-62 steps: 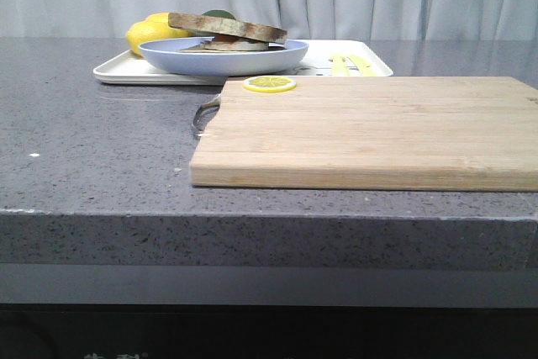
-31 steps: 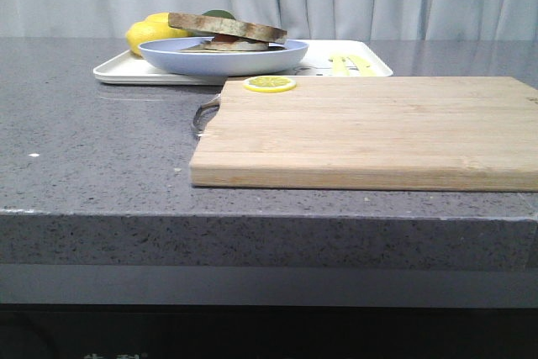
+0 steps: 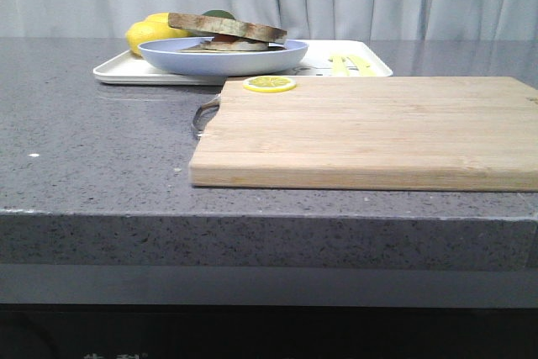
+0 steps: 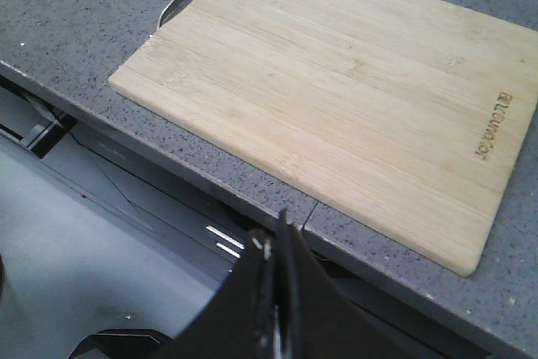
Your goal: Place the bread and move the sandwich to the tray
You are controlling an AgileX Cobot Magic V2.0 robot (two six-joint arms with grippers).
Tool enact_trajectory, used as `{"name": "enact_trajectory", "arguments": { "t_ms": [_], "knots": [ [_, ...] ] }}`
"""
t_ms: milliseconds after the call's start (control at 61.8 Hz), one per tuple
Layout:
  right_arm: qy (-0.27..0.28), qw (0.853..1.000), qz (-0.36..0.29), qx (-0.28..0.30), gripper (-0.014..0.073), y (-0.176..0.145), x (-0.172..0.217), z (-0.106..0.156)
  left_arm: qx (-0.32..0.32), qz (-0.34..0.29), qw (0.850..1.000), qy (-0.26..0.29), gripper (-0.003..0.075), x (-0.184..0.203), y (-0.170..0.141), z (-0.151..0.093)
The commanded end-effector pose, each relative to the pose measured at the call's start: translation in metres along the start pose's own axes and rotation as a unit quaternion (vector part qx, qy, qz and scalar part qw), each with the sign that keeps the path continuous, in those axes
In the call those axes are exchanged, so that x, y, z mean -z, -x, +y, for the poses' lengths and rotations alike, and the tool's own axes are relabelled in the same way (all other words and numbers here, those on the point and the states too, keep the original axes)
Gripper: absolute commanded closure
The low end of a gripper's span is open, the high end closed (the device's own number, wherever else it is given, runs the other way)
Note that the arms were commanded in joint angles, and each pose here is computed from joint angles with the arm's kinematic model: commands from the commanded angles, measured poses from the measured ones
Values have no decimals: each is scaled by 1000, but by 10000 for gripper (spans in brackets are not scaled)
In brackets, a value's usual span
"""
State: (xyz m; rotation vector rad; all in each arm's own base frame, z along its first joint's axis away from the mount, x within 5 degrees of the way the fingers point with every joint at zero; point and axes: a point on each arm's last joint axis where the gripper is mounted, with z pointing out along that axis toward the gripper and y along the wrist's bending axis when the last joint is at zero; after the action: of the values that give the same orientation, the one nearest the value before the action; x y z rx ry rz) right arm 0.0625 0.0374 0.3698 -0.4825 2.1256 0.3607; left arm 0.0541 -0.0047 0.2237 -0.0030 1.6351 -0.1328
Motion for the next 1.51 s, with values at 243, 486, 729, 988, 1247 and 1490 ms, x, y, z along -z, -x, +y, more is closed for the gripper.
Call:
{"name": "enact_trajectory", "arguments": {
  "t_ms": [243, 486, 729, 988, 1247, 1490],
  "knots": [
    [-2, 999, -40, 2, 664, 10, 3, 0, 6, -115, 993, -7, 741, 1, -6, 1],
    [-2, 999, -39, 2, 664, 10, 3, 0, 6, -119, 993, 2, 741, 1, -5, 2],
    [-2, 999, -39, 2, 664, 10, 3, 0, 5, -119, 993, 3, 741, 1, -5, 2],
    [-2, 999, -39, 2, 664, 10, 3, 0, 5, -119, 993, 3, 741, 1, -5, 2],
    [-2, 999, -39, 2, 664, 10, 3, 0, 5, -119, 993, 3, 741, 1, -5, 2],
    [-2, 999, -39, 2, 664, 10, 3, 0, 5, -119, 993, 3, 741, 1, -5, 2]
  ]
}}
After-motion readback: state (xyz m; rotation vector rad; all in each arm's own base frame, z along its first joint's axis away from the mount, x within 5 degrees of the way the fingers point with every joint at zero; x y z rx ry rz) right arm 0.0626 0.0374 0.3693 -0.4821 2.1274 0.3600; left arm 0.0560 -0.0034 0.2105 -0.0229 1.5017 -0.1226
